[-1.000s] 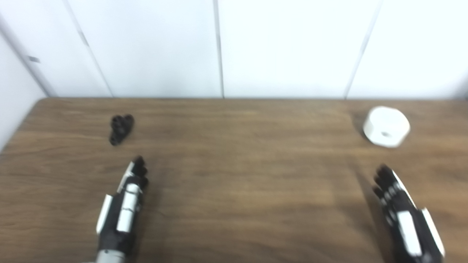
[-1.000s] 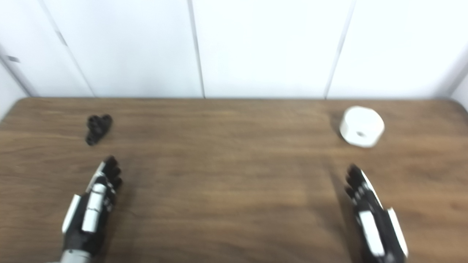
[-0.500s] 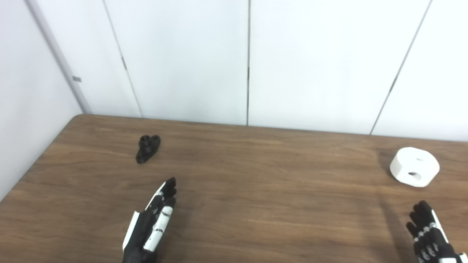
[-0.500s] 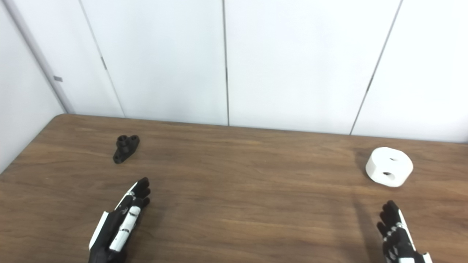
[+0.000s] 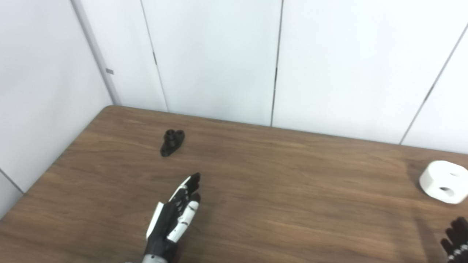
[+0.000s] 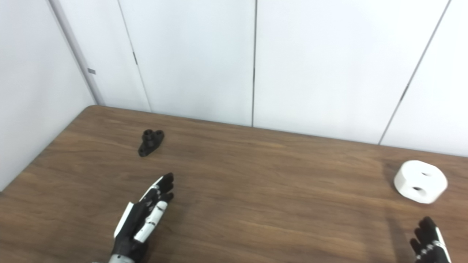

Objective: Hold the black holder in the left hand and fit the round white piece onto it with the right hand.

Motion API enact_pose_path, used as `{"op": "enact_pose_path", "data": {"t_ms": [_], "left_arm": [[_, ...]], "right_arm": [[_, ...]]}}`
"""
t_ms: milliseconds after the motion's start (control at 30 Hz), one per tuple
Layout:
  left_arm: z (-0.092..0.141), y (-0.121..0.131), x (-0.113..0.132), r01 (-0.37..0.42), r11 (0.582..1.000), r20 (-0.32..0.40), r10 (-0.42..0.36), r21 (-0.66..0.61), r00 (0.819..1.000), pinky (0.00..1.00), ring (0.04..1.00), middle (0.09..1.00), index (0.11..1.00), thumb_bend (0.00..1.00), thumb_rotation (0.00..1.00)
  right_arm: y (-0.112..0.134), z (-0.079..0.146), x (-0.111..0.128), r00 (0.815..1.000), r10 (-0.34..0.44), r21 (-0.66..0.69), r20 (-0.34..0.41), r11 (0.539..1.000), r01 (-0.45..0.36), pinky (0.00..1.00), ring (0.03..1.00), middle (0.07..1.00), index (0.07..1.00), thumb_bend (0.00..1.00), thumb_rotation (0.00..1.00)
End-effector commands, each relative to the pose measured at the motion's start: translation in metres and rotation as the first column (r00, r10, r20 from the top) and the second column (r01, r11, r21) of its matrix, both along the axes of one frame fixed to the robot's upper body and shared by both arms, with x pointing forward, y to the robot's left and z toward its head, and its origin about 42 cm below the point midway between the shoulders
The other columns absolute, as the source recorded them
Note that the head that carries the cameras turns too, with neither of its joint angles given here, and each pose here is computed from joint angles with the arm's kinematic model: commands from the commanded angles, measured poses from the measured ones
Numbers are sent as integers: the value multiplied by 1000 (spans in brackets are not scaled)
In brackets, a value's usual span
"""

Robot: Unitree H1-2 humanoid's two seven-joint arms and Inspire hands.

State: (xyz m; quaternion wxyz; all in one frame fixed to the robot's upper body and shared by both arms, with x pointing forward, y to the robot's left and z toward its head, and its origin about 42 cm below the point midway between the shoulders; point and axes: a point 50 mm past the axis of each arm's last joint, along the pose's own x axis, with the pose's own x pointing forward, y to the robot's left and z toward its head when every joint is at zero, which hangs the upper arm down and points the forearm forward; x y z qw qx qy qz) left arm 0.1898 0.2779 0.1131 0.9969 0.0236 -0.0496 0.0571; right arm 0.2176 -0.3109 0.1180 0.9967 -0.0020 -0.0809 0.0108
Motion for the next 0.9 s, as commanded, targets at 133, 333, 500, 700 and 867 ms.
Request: {"op": "enact_pose_path", "data": {"t_ms": [133,333,500,700,867], "left_arm": [[-20,-13,-48,-14,999,-92,11,-32,996,930,955,949,923,391,556],[-22,-14,-47,-15,1000,-99,14,-12,995,899,942,939,910,423,563],[-24,-14,-46,-17,1000,-103,15,-23,995,890,939,938,907,433,546],[-25,-13,-46,-15,1000,-105,13,-20,994,884,941,938,907,438,540],[-25,-13,-46,-15,1000,-99,14,-15,995,877,936,939,909,421,537]], "right_arm": [[-9,-27,-12,997,-12,5,-79,1000,12,1000,1000,1000,985,574,975],[-10,-29,-11,996,-14,2,-84,1000,14,1000,1000,1000,990,559,984],[-9,-32,-10,996,-13,11,-92,1000,14,1000,1000,1000,992,568,970],[-10,-34,-10,996,-11,10,-89,1000,11,1000,1000,1000,996,572,968],[-9,-32,-10,997,-8,7,-82,1000,8,1000,1000,1000,999,561,973]]}}
